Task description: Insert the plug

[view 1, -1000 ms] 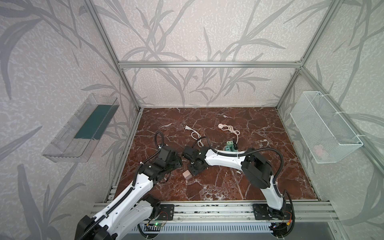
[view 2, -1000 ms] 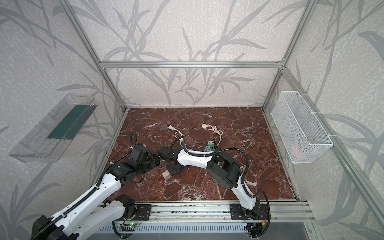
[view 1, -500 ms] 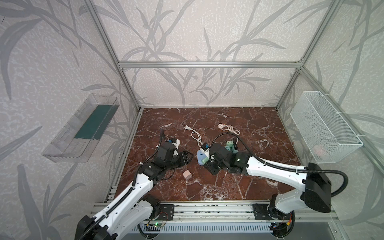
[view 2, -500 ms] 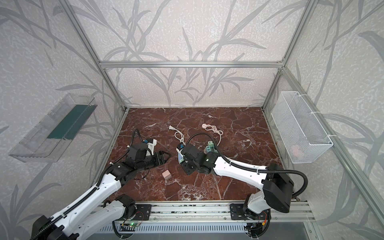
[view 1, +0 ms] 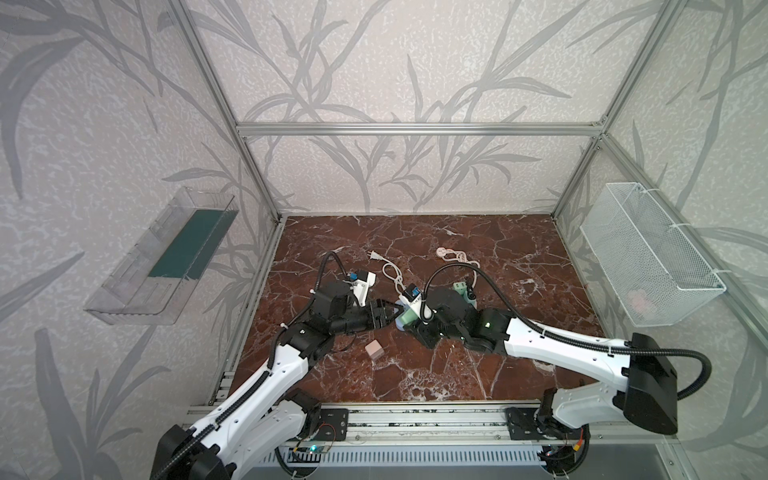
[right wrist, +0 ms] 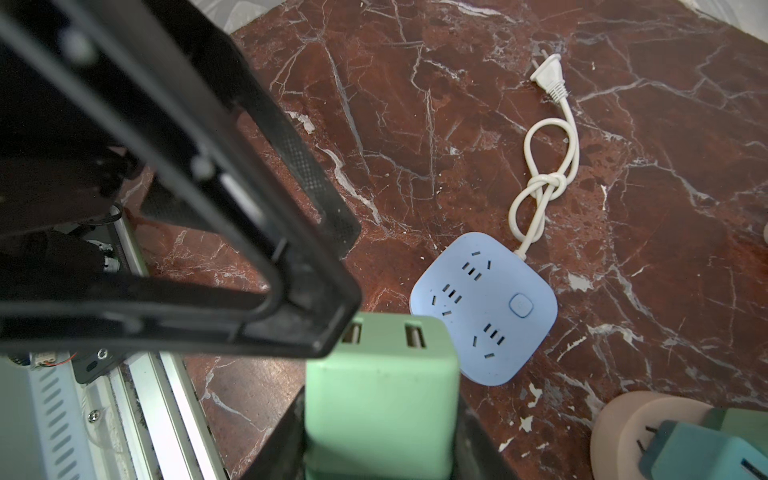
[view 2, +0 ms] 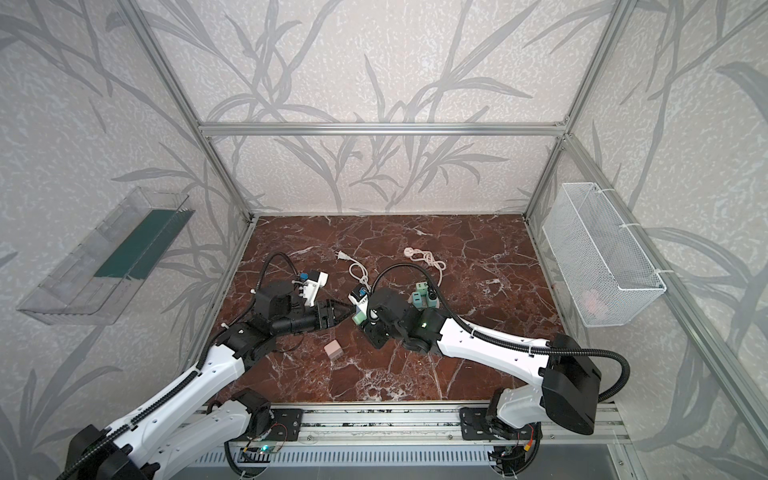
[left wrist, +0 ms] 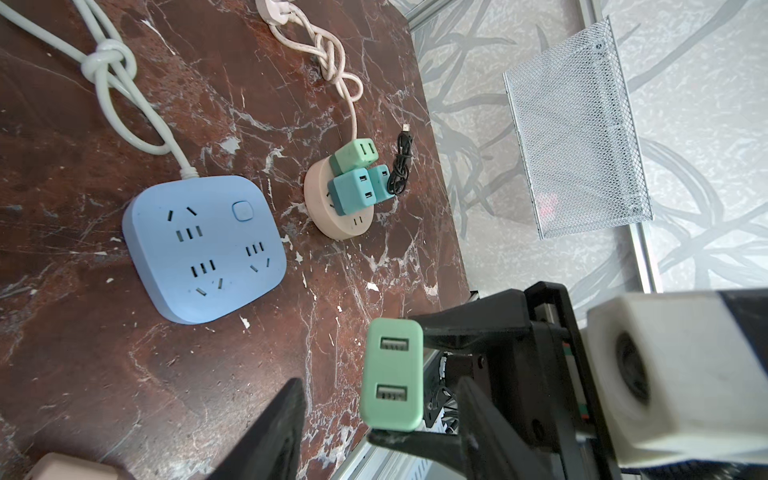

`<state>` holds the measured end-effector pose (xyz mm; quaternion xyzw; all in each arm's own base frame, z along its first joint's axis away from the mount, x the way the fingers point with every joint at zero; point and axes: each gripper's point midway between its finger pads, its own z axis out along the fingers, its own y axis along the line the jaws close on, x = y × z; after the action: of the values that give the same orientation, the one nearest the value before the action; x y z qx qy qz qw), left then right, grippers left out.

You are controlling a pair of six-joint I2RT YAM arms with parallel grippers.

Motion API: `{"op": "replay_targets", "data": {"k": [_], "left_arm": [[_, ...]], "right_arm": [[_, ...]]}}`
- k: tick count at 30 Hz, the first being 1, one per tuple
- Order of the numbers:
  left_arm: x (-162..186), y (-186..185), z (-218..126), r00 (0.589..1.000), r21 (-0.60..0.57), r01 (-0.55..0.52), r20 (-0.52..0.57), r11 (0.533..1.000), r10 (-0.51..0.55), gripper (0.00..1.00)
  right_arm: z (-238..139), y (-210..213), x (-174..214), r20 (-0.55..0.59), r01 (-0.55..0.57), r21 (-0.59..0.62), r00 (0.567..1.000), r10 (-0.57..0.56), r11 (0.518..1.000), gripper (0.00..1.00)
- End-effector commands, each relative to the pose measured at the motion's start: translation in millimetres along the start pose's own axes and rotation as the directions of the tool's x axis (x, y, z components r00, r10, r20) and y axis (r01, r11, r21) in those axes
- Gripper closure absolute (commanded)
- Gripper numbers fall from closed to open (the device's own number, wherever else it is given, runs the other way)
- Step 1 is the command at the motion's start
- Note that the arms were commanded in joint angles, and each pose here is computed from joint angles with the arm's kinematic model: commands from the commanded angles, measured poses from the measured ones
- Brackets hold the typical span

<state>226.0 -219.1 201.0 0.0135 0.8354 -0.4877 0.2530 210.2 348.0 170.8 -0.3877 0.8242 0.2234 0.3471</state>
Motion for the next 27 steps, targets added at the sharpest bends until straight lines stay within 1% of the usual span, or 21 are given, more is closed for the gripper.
{"op": "replay_targets", "data": {"k": [1, 4, 10, 19, 27], "left_arm": [[1, -10, -3, 1.000, 0.040, -0.010, 0.002, 0.999, 0.010, 0.42], [0, -13, -3, 1.000, 0.068, -0.004, 0.010, 0.998, 0.003, 0.41], [6, -18, 0, 1.000, 0.080, -0.011, -0.020, 0.997, 0.013, 0.42], [11, -16, 10, 0.999, 0.046, -0.029, -0.042, 0.999, 0.031, 0.44], [11, -14, 13, 0.999, 0.029, -0.032, -0.038, 0.999, 0.034, 0.51]], "right_arm": [[-8, 1, -16, 0.059, 0.005, -0.005, 0.998, -0.005, 1.000, 1.00], [-9, 1, -19, 0.072, 0.008, -0.007, 0.997, -0.007, 1.000, 1.00], [-9, 0, -23, 0.087, 0.007, 0.002, 0.996, -0.007, 1.000, 1.00], [-12, 3, -36, 0.121, 0.010, -0.007, 0.993, -0.009, 1.000, 1.00], [-13, 6, -39, 0.127, 0.020, -0.025, 0.992, -0.017, 0.999, 1.00]]}}
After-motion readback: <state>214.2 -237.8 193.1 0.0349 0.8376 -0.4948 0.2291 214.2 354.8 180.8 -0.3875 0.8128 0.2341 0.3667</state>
